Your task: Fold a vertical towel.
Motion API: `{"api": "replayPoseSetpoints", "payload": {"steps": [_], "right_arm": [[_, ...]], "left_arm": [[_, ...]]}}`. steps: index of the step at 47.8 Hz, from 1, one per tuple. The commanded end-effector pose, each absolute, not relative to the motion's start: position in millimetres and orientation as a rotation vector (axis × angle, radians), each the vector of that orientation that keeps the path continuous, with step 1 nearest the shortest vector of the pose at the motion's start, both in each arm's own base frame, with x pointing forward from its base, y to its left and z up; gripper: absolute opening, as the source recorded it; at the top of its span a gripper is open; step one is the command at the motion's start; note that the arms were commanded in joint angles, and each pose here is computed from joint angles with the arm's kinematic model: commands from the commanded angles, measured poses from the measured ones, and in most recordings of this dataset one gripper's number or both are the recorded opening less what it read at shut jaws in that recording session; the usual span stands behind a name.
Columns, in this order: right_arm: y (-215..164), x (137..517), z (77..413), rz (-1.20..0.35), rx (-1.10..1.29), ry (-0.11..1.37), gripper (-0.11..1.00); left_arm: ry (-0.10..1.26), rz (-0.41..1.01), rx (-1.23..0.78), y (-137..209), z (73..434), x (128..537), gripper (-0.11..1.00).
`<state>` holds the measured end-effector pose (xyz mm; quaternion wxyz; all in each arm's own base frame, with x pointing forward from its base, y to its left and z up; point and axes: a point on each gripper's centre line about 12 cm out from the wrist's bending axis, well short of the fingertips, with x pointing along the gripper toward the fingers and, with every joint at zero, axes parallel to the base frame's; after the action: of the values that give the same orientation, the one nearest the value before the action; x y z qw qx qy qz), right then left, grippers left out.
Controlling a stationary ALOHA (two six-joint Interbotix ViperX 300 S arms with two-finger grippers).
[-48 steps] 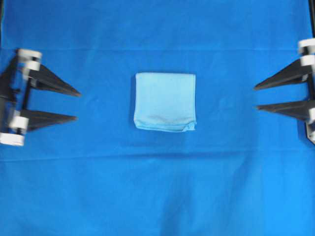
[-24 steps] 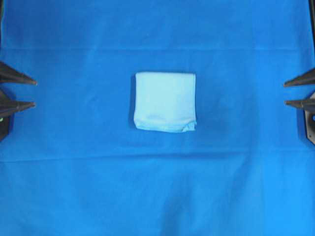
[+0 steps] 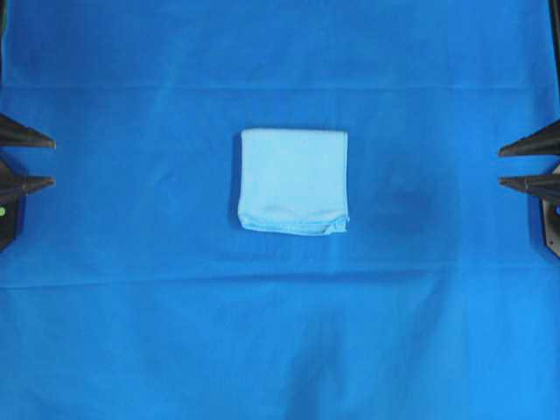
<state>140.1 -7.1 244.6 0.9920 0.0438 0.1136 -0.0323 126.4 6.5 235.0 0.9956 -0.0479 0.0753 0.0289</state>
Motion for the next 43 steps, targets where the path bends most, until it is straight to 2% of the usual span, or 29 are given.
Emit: {"api": "replayPoseSetpoints", "payload": {"steps": [1,43], "right_arm": [[-7.4,141.2,251.2,-0.066,0.091,0.209,0.50],[-7.5,141.5,250.2,-0.067,0.090,0.217,0.50]], "left_arm": [[0.137,0.060,-0.093,7.0,241.6,127.2,0.55],[0.137,0.062,-0.091,7.2,242.1,127.1,0.55]]}}
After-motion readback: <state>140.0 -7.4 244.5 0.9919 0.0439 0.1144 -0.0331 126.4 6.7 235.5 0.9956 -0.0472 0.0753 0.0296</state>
